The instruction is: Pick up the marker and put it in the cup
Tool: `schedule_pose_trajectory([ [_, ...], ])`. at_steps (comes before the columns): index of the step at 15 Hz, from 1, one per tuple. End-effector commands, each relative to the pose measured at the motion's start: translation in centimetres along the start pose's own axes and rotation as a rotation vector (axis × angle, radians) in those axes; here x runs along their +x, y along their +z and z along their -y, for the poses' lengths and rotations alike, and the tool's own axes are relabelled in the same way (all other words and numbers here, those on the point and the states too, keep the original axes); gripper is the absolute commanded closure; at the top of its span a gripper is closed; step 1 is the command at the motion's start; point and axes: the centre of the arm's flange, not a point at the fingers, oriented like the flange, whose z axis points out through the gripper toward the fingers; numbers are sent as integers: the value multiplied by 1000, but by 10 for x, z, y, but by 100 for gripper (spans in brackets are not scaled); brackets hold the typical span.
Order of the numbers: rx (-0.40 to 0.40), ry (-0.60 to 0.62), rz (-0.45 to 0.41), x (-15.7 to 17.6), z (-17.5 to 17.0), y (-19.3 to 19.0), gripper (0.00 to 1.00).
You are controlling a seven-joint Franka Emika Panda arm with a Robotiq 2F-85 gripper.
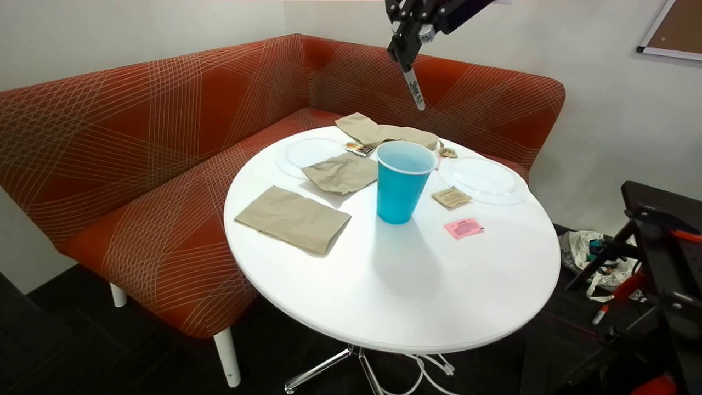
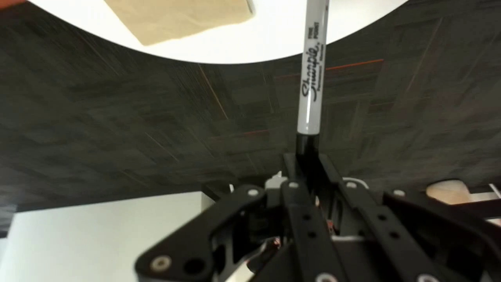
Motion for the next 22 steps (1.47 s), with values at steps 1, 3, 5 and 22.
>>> schedule_pose_trajectory([
  [1,77,-127,-144,1,18,-11,96],
  [3,136,-185,-229,1,20,-15,96],
  [5,209,-223,-314,-2,20,-18,96],
  [22,178,-247,-413,-52,20,-20,96],
])
